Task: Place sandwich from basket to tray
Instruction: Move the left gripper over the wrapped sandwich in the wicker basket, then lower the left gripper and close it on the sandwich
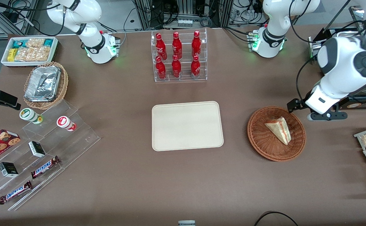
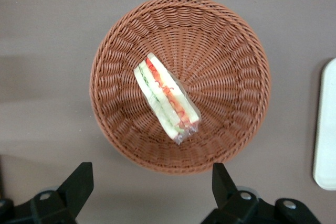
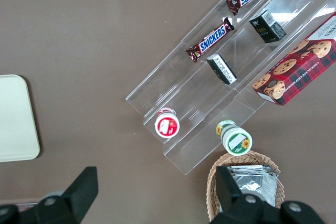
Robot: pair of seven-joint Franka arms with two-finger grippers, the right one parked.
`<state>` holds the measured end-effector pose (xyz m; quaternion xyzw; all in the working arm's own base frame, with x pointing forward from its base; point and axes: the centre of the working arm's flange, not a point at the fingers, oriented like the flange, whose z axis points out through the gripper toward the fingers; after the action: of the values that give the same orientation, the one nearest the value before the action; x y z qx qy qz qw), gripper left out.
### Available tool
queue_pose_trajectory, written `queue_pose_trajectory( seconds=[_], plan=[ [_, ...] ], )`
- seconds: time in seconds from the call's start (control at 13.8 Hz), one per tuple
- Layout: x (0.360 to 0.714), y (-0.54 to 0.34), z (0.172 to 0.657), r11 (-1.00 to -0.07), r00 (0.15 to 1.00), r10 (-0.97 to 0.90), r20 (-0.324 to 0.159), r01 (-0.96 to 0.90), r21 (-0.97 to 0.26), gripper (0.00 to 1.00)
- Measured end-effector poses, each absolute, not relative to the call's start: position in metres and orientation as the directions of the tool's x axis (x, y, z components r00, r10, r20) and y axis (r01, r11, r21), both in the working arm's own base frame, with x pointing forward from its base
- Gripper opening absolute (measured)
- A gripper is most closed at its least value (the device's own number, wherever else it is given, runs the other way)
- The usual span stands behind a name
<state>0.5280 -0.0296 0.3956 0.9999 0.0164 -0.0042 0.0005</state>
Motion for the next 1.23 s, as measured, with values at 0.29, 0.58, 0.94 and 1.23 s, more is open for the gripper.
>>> queue_pose_trajectory(
  seconds=[0.29,0.58,0.94,1.23],
  plan=[
    [0.533,-0.033,0.367,-0.975,0.975,0.220,0.009,0.220,0.007,1.00],
    [0.537,-0.050,0.343,-0.860,0.860,0.510,-0.001,0.510,0.007,1.00],
    [0.539,-0.053,0.318,-0.763,0.763,0.646,-0.021,0.646,-0.009,1.00],
    [0.541,-0.054,0.290,-0.731,0.730,0.682,-0.041,0.682,-0.028,1.00]
  ],
)
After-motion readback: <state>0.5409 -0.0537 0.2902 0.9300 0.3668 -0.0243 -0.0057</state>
